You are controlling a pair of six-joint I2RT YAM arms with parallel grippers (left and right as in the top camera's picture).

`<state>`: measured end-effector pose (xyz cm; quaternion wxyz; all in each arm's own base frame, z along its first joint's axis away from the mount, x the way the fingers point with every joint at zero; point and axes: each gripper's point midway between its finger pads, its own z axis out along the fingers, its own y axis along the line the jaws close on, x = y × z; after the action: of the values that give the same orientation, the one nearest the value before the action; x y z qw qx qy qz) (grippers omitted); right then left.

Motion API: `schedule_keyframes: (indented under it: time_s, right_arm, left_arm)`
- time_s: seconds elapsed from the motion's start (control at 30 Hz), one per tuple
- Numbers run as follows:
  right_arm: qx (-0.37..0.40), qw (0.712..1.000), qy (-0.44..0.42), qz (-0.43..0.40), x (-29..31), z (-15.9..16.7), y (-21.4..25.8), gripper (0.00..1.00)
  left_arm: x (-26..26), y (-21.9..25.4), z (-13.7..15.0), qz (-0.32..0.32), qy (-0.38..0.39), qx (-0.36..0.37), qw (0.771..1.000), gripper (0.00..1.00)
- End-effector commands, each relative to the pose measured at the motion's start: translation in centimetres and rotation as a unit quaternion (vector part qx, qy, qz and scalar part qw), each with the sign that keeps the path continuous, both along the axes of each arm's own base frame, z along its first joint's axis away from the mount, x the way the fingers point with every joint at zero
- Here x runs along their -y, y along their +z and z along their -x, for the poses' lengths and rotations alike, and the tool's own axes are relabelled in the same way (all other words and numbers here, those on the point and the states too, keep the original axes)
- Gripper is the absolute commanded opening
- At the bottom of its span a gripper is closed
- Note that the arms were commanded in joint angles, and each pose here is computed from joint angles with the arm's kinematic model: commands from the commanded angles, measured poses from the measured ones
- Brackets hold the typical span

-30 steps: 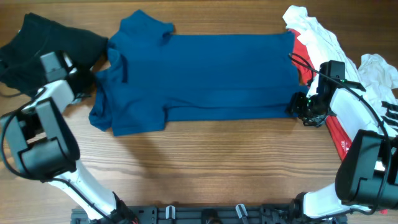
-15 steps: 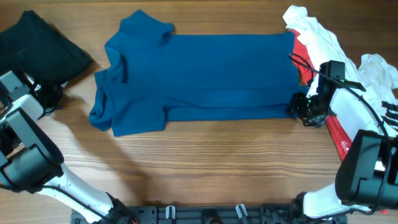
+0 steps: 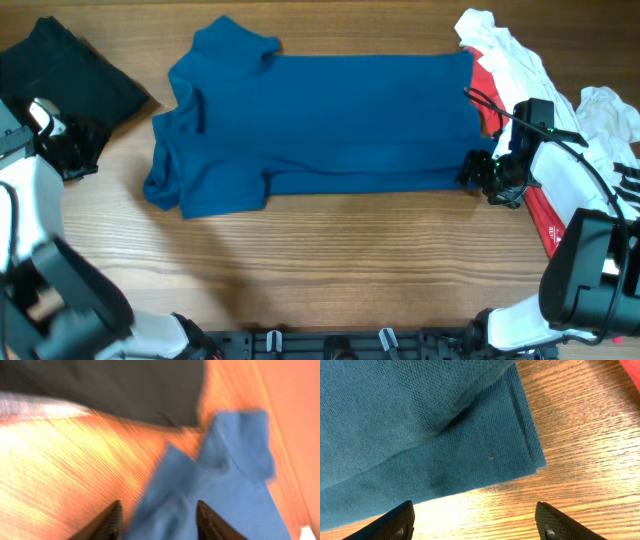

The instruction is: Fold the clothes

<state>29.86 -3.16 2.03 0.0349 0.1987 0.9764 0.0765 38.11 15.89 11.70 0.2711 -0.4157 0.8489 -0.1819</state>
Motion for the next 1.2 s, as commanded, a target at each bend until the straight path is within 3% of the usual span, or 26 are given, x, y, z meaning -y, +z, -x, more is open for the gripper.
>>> schedule_keyframes:
  time_s: [0.0, 0.2, 0.33, 0.63, 0.87, 1.17]
  right_arm:
    - [-0.006, 1.0, 0.005, -0.003, -0.2, 0.1, -0.2, 0.78]
    - [-0.013, 1.0, 0.006, -0.005, -0.3, 0.5, -0.3, 0.82]
    - [-0.015, 1.0, 0.018, -0.004, -0.3, 0.7, -0.3, 0.82]
    - [-0.016, 1.0, 0.017, -0.005, -0.3, 0.7, -0.3, 0.82]
    - [-0.016, 1.0, 0.017, -0.005, -0.3, 0.7, -0.3, 0.82]
    - [-0.016, 1.0, 0.017, -0.005, -0.3, 0.8, -0.3, 0.82]
  left_arm:
    - [5.8, 2.5, 1.5, 0.012, -0.075, -0.007, 0.997, 0.53]
    - [10.0, -1.5, 7.4, 0.014, -0.105, -0.173, 0.979, 0.47]
    - [11.7, -4.1, 9.7, 0.0, -0.129, -0.223, 0.966, 0.46]
    - [10.7, -8.3, 9.5, -0.099, -0.13, -0.217, 0.962, 0.47]
    - [10.7, -9.7, 9.8, -0.103, -0.128, -0.208, 0.964, 0.47]
    - [10.6, -10.2, 7.9, -0.107, -0.127, -0.181, 0.969, 0.49]
